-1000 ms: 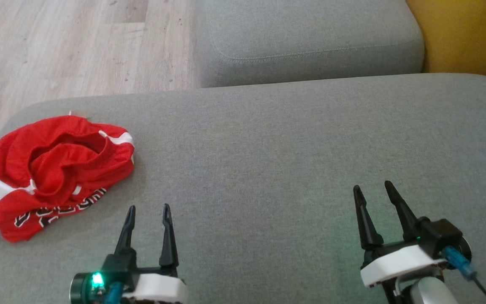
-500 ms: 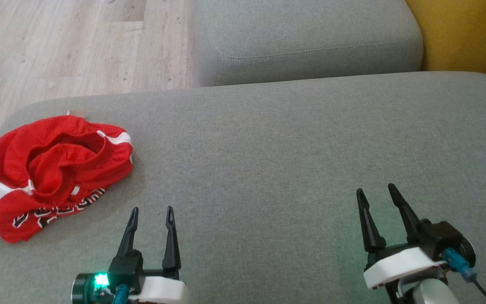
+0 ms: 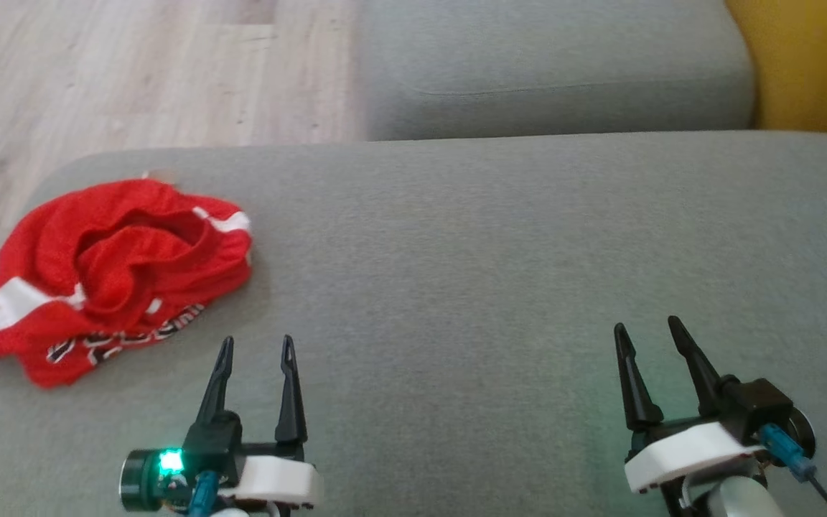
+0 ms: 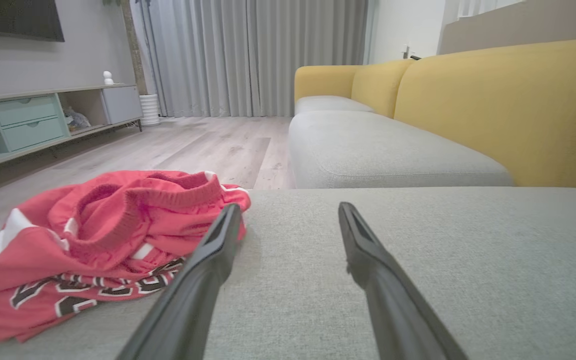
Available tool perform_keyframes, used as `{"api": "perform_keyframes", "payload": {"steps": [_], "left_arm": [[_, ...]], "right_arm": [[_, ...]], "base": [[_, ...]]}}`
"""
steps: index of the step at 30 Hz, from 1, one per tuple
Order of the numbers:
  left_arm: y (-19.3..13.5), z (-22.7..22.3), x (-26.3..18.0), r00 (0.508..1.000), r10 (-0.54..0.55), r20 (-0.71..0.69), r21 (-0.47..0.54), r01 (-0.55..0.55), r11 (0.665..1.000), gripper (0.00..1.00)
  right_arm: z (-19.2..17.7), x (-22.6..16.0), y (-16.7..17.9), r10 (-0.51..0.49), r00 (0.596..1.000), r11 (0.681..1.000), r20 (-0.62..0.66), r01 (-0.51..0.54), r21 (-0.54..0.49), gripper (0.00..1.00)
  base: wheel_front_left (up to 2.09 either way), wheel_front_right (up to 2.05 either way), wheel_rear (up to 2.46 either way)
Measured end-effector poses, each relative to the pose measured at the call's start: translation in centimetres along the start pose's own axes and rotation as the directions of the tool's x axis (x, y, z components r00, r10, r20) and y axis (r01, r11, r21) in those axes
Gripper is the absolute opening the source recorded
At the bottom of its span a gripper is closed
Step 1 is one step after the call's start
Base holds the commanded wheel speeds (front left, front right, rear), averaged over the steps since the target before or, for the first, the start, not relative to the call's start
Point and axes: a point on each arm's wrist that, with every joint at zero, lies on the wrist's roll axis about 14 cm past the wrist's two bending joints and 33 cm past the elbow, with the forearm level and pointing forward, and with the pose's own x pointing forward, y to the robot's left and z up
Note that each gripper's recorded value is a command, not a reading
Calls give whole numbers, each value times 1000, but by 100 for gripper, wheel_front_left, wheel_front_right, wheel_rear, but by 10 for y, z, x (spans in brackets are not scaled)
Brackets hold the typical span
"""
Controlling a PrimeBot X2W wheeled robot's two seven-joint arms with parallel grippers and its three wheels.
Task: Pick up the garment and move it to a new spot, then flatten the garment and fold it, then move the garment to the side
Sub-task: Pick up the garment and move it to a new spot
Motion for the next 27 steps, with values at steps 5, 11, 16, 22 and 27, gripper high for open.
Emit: {"api": "perform_keyframes", "payload": {"steps": [5,11,16,22,27], "left_arm": [[22,1,-6,997,75,3,5,-75,997,100],[60,7,-16,980,199,20,4,-199,980,100],[93,6,-35,949,316,17,9,-316,949,100],[131,11,-61,892,451,29,4,-451,892,100],[155,13,-76,850,526,31,23,-527,850,100]], "right_arm": [[-5,12,20,68,998,998,-18,-68,0,100],[-15,30,53,176,983,984,-49,-176,-1,100],[-23,43,81,265,961,964,-73,-267,-7,100],[-31,54,112,355,930,934,-92,-357,-5,100],[-39,62,130,407,907,912,-110,-411,-13,100]], "base": [[0,0,0],[0,0,0],[0,0,0],[0,0,0],[0,0,0]]}}
